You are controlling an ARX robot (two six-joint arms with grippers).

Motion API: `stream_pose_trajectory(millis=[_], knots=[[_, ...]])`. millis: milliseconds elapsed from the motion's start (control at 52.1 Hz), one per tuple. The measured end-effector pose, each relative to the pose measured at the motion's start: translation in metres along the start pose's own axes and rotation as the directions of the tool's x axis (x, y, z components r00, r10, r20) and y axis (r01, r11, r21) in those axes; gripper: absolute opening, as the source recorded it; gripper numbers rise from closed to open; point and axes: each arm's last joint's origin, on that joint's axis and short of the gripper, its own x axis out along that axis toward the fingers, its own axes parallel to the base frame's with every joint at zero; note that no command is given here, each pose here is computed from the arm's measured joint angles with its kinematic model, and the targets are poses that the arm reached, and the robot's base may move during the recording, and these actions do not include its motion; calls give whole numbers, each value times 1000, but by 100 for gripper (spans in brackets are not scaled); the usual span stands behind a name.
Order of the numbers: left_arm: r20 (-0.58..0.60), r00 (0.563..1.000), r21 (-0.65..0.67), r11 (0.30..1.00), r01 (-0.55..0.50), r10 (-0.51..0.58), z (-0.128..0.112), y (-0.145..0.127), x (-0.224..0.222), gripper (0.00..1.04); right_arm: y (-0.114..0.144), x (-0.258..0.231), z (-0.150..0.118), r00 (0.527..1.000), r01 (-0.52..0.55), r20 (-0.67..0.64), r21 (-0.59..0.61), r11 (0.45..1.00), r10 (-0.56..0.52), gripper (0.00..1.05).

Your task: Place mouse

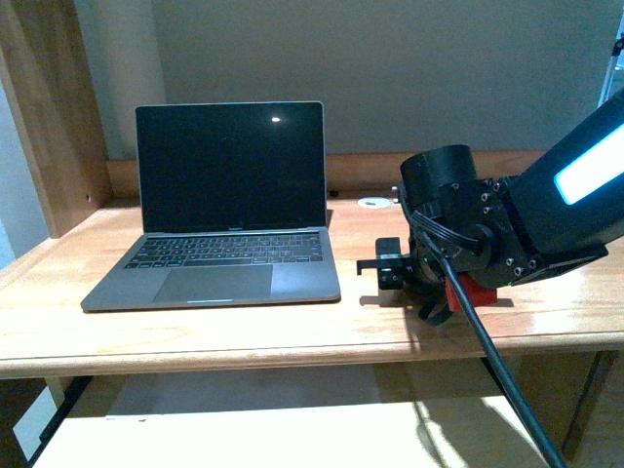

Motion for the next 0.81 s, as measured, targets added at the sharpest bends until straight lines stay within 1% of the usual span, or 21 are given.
stream_pose_trajectory(millis=[211,231,250,327,346,384,423,461,538,653,807], knots=[[0,1000,0,1000,0,0,0,0,0,98,-5,3,5,1000,2,2,24,1000,-2,63],[0,1000,0,1000,0,0,0,0,0,98,-5,4,5,1000,-1,3,26,1000,1,66],[0,1000,0,1000,0,0,0,0,0,98,-5,6,5,1000,-8,4,30,1000,8,73],[0,1000,0,1000,0,0,0,0,0,98,-5,11,6,1000,-10,-1,41,999,10,87],[0,1000,0,1000,0,0,0,0,0,98,-5,11,6,1000,-10,0,43,999,10,89],[0,1000,0,1000,0,0,0,0,0,98,-6,14,6,1000,-7,-1,46,999,7,96],[0,1000,0,1000,0,0,0,0,0,98,-6,15,7,1000,-7,-4,51,999,7,100],[0,1000,0,1000,0,0,0,0,0,98,-8,16,7,1000,-8,-7,53,999,8,100],[0,1000,0,1000,0,0,0,0,0,98,-11,17,8,1000,-1,1,58,998,1,97],[0,1000,0,1000,0,0,0,0,0,98,-15,16,13,999,2,31,69,998,-4,98],[0,1000,0,1000,0,0,0,0,0,98,-23,-5,19,997,-14,76,84,996,7,98]])
